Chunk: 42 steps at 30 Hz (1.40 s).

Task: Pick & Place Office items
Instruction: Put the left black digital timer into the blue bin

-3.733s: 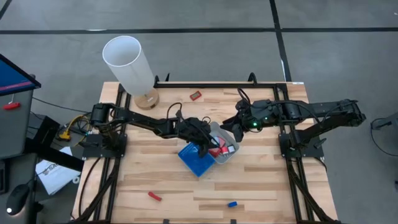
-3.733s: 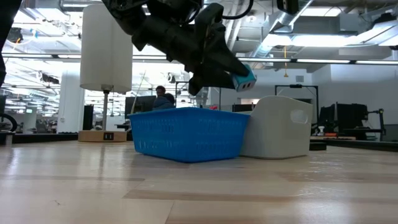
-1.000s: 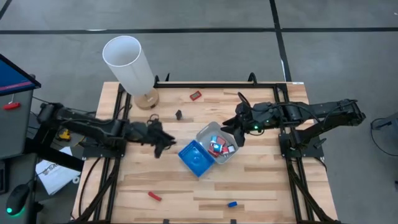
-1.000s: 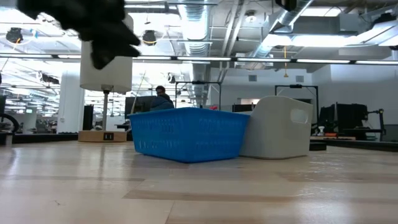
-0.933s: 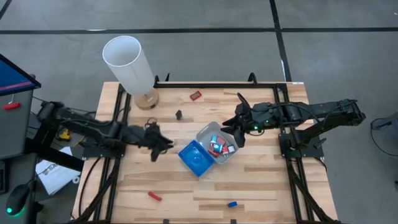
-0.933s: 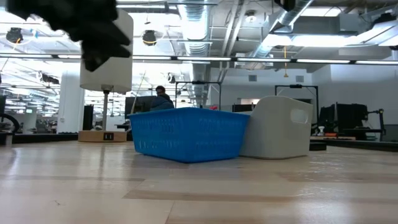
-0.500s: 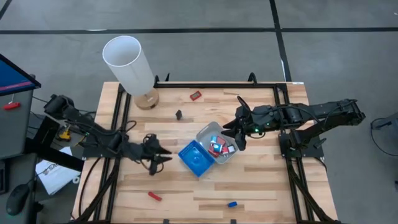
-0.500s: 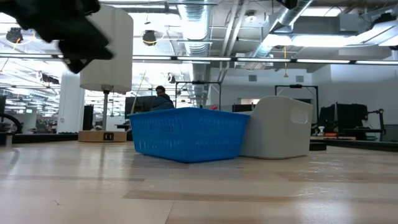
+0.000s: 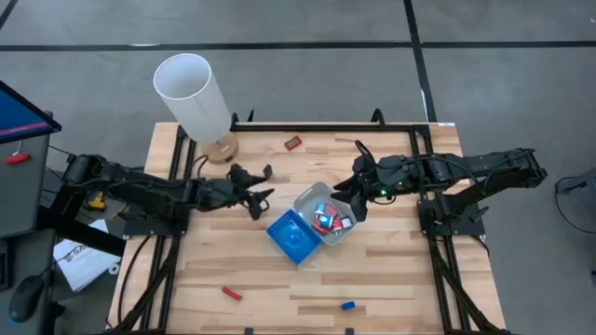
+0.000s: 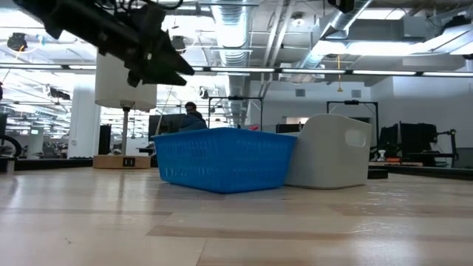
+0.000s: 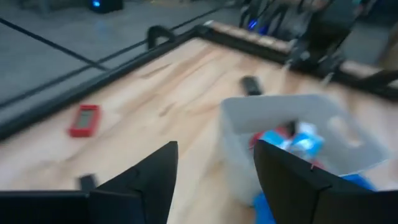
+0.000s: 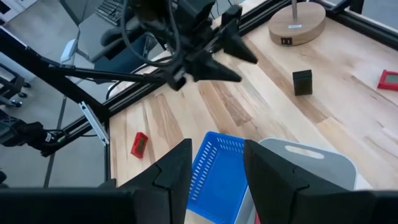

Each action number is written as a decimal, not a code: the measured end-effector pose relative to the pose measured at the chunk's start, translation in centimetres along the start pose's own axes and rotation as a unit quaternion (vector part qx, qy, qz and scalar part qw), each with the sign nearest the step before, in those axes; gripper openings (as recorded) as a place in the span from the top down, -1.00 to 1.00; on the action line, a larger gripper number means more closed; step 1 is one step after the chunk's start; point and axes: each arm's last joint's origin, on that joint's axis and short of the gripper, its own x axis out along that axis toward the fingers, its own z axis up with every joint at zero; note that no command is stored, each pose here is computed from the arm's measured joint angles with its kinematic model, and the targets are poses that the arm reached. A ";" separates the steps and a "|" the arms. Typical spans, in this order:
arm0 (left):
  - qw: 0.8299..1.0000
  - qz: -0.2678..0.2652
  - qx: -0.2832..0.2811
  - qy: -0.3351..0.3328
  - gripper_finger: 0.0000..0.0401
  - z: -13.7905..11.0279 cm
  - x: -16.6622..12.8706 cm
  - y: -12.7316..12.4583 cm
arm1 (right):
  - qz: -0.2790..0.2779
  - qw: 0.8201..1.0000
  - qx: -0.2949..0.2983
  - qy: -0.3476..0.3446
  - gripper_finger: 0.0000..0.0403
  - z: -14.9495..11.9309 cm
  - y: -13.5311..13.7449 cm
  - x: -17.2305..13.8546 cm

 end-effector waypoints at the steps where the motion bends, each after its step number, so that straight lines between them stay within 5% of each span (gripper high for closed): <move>1: 1.000 0.012 0.008 0.009 -0.05 0.3 0.2 0.3 | 0.000 1.000 0.004 0.000 0.32 0.0 0.0 0.0; 6: 0.995 0.054 0.043 0.077 -0.16 0.3 0.3 1.2 | 0.004 1.000 0.006 0.002 0.32 -0.2 0.2 -0.1; 12: 0.986 0.135 -0.056 0.081 -0.31 -1.8 0.0 2.2 | -0.004 1.000 0.003 0.005 0.32 -0.4 0.3 -0.1; 16: 0.982 0.173 -0.043 0.060 -0.28 -2.0 0.4 2.3 | -0.013 1.000 -0.001 0.008 0.32 -0.4 0.1 -0.1; 33: 0.975 0.213 0.032 0.053 -0.17 -5.7 5.5 0.9 | -0.003 1.000 -0.006 0.013 0.34 -0.9 0.7 -0.2; 42: 0.969 0.240 -0.028 0.045 -0.18 -5.3 6.2 2.6 | 0.000 1.000 -0.010 0.015 0.44 -1.0 0.9 -0.3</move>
